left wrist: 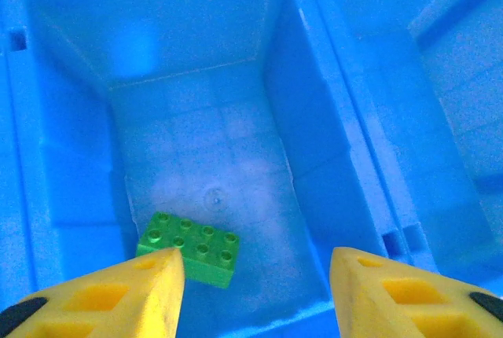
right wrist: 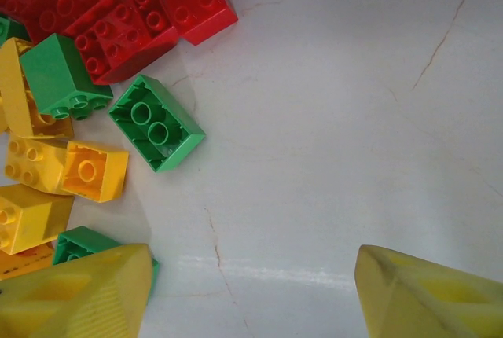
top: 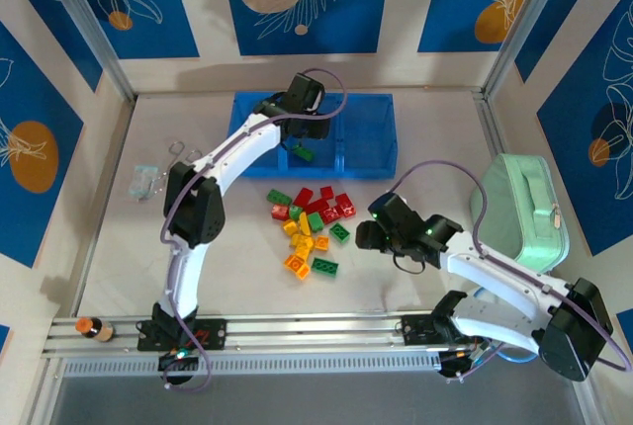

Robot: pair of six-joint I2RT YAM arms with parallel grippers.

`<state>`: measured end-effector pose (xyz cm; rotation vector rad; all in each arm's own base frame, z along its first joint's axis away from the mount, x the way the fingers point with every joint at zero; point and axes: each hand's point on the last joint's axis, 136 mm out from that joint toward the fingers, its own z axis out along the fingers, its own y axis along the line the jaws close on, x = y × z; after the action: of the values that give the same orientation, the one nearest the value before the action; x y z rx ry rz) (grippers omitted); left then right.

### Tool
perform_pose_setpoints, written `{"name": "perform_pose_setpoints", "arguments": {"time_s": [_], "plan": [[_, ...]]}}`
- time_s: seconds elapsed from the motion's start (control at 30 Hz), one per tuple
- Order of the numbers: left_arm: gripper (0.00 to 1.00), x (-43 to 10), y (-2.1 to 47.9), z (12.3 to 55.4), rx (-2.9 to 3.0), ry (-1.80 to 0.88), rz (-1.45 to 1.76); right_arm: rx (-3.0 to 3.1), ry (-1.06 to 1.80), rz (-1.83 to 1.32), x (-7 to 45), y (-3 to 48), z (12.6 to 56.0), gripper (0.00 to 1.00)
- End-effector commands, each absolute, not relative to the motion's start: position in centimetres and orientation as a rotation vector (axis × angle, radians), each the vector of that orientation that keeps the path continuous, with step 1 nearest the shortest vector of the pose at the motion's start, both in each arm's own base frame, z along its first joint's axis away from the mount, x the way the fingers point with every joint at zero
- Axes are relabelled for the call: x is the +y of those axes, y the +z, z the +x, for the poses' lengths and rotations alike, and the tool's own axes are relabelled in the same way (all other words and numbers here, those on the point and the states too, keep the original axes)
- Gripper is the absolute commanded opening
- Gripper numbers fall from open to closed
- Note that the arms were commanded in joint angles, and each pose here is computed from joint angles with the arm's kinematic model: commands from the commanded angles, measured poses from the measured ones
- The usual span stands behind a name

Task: Sort the legos into containers by color
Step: Place the lego in the container, then pick up the lego from the center of the table.

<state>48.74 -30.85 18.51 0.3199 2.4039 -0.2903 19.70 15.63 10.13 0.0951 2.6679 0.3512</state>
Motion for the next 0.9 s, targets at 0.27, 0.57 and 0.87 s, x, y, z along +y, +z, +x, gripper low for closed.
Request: {"name": "perform_pose_setpoints", "arguments": {"time_s": [0.27,0.57,0.87], "plan": [[0.56,-25.5,25.7,37.6,2.218,-0.47,0.233,2.753,0.341,0.022,16.2,10.4,23.6,0.74],[0.56,-18.8,16.5,27.2,2.352,-0.477,0.1,2.884,0.251,-0.107,18.2,8.1,28.5,0.69],[0.56,-14.9,12.7,22.9,2.397,-0.437,0.026,2.942,0.173,-0.163,20.1,6.0,31.4,0.68]]}}
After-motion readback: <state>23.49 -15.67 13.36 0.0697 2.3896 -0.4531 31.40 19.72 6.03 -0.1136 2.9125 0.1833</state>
